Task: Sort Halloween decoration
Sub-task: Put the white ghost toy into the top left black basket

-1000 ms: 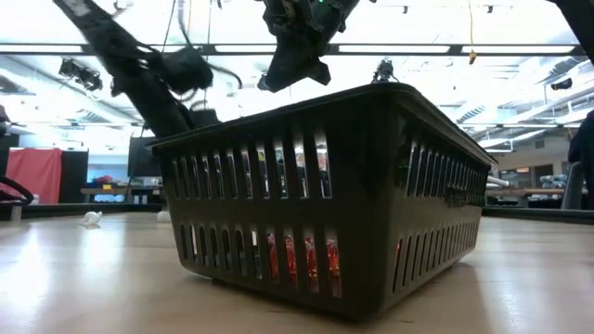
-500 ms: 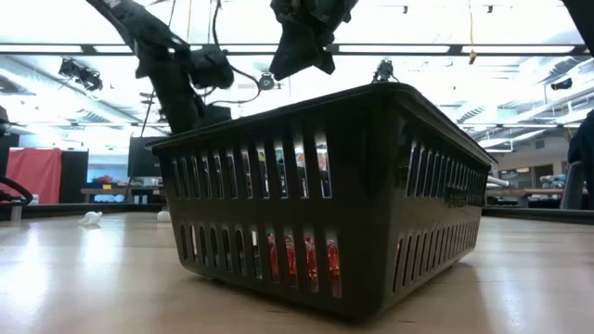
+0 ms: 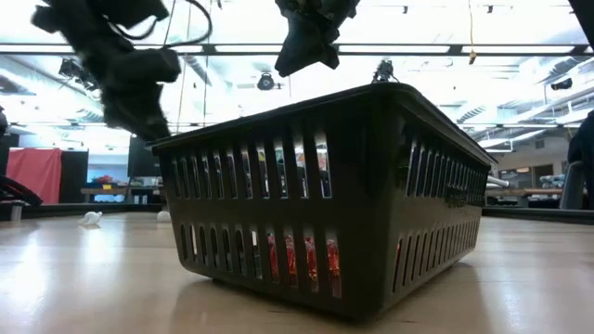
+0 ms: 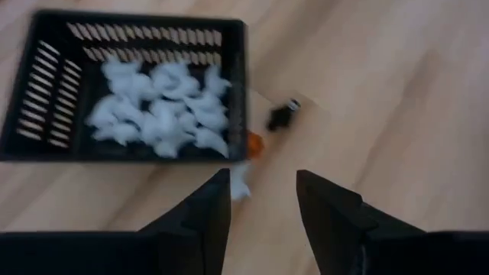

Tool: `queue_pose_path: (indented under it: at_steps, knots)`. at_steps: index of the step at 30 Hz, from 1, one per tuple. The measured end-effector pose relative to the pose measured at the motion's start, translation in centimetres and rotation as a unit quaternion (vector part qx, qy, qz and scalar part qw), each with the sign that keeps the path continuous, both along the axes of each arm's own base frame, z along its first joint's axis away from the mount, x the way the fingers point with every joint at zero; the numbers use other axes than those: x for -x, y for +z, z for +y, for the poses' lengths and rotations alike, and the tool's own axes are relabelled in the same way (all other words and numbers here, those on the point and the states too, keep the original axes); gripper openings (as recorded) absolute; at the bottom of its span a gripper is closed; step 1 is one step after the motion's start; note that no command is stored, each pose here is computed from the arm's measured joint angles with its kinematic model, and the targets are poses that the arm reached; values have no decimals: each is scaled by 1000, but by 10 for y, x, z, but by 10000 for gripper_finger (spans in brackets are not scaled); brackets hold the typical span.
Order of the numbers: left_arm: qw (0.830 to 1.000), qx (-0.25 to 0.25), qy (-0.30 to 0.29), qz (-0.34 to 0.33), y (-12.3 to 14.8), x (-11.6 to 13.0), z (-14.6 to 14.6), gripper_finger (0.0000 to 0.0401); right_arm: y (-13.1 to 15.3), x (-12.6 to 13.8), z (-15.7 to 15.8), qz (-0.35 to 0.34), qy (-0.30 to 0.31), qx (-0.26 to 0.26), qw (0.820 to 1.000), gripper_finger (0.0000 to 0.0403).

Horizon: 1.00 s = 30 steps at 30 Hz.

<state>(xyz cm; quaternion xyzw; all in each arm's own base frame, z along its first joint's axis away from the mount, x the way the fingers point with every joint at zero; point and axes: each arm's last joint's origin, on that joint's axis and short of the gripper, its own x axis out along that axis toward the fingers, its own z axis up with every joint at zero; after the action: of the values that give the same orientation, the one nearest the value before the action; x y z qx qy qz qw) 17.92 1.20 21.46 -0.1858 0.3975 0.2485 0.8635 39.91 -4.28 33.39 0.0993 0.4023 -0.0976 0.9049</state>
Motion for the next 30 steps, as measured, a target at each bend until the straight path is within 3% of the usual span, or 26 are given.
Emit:
queue_pose_path:
  at_steps: [5, 9, 15, 22, 30]
  knots:
    - [1000, 25, 4, 14, -22, 13, -26, 157, 0, 0, 0, -1, 2, 4, 1000, 83]
    - [1000, -2, 10, 17, -46, 21, -35, 160, 1, -1, 0, -4, 7, 8, 1000, 83]
    - [999, -40, 21, -7, -67, 26, -32, 194, 1, -1, 1, -9, 14, -3, 1000, 83]
    - [994, -88, -43, -43, -89, 29, -28, 244, 1, -1, 2, -11, 17, -20, 1000, 83]
    - [993, -103, -13, -57, -98, 32, -12, 259, 1, -2, 2, -12, 24, -30, 999, 83]
